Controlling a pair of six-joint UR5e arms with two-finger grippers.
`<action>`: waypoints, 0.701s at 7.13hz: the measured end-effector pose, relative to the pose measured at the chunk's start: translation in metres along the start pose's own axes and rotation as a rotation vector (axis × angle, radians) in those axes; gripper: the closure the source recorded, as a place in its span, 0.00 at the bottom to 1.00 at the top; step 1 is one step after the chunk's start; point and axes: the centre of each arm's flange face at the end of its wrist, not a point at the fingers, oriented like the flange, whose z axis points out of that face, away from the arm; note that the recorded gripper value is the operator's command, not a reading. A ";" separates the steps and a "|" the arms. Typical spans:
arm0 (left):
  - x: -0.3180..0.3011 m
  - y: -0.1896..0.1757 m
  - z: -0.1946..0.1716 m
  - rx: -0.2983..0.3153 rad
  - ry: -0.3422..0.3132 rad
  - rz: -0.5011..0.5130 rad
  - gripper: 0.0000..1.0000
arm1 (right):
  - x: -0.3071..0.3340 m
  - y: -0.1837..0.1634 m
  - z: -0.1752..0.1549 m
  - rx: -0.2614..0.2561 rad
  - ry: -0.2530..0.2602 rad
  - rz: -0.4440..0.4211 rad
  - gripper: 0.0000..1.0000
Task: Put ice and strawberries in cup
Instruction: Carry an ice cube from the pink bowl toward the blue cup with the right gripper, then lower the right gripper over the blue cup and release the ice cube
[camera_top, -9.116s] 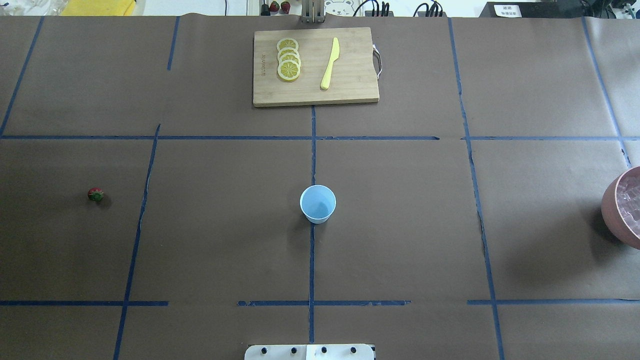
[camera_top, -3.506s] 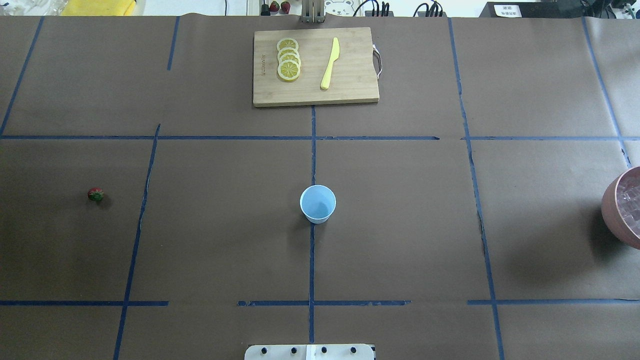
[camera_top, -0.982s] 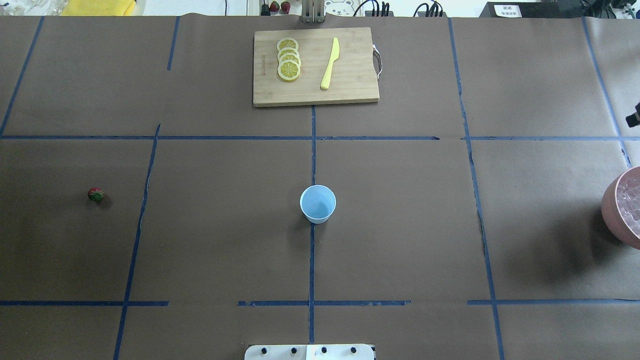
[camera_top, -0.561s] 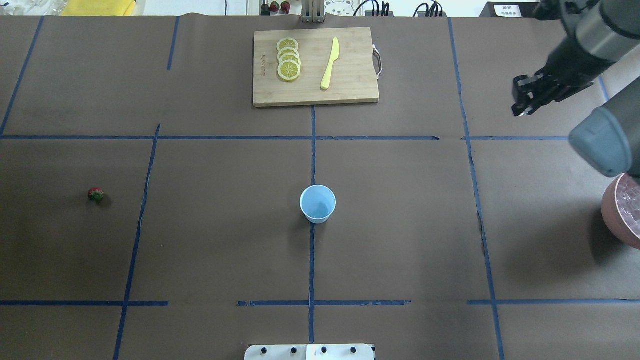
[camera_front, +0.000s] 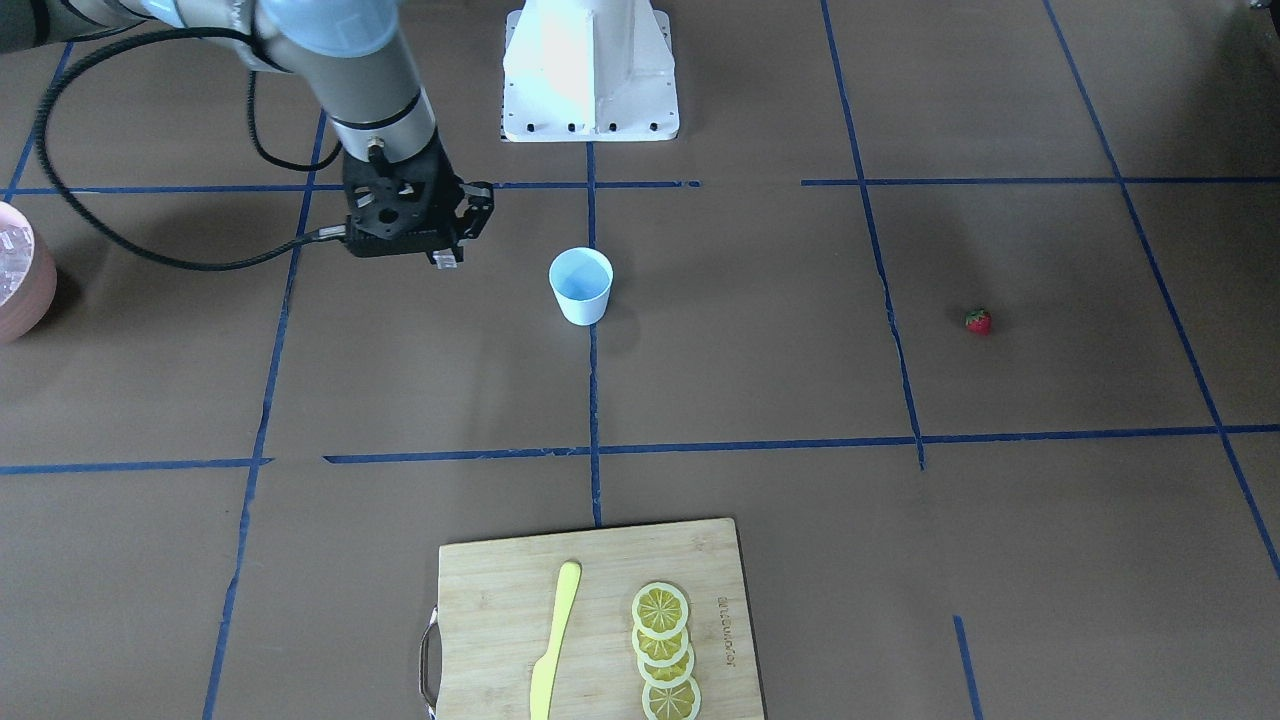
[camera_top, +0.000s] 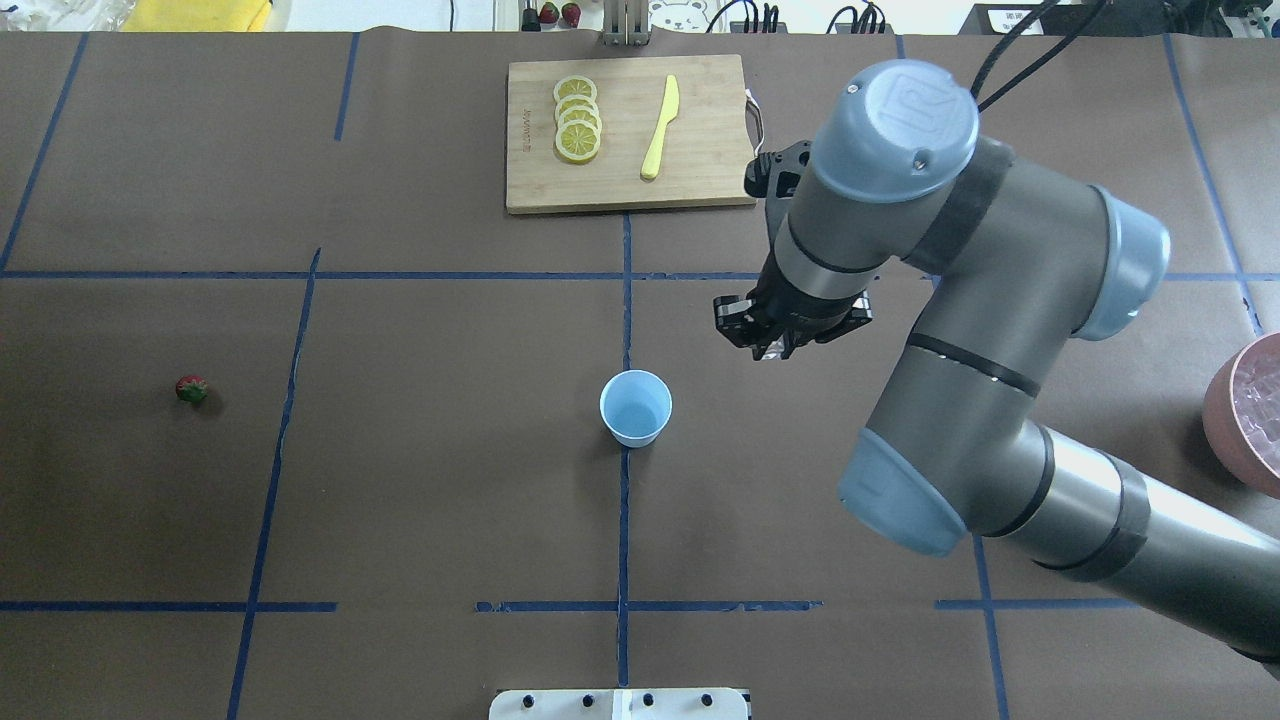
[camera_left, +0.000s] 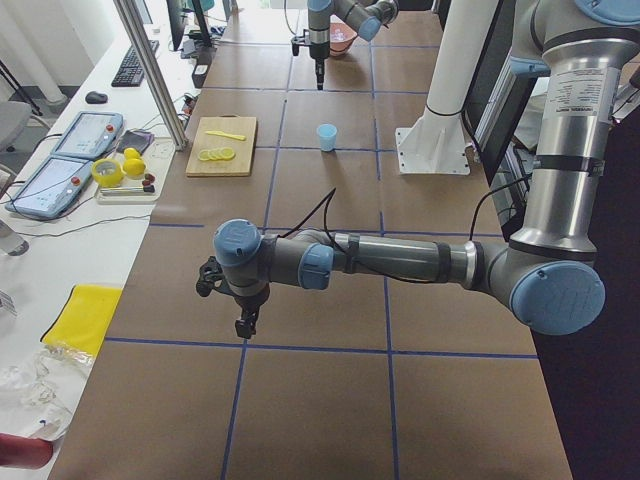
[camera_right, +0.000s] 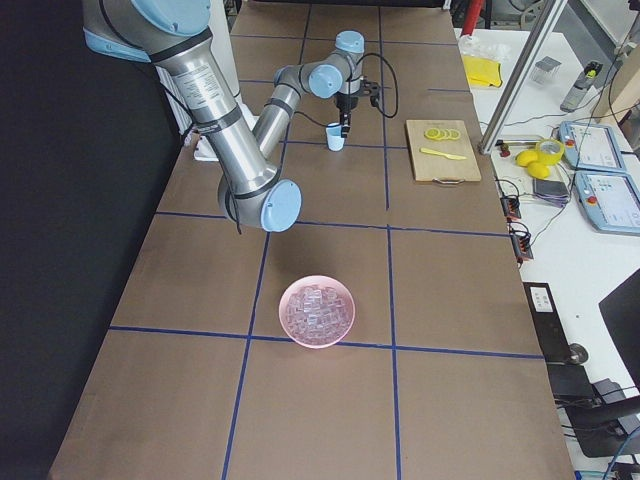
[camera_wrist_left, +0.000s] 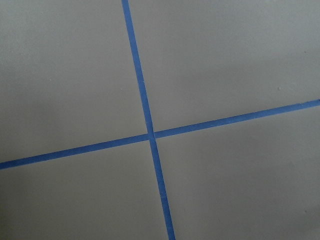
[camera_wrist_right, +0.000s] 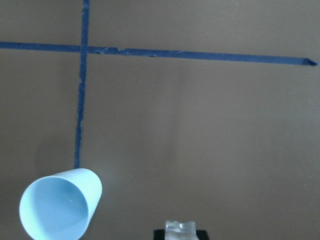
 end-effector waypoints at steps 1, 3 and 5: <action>0.000 0.001 0.000 -0.001 0.000 -0.001 0.00 | -0.031 0.008 0.011 0.000 0.000 0.002 0.99; -0.001 0.001 0.001 -0.002 0.000 -0.002 0.00 | -0.078 0.012 0.037 0.018 -0.014 0.019 0.99; -0.001 0.001 0.001 -0.002 0.000 -0.002 0.00 | -0.107 0.006 0.050 0.017 -0.012 0.028 0.96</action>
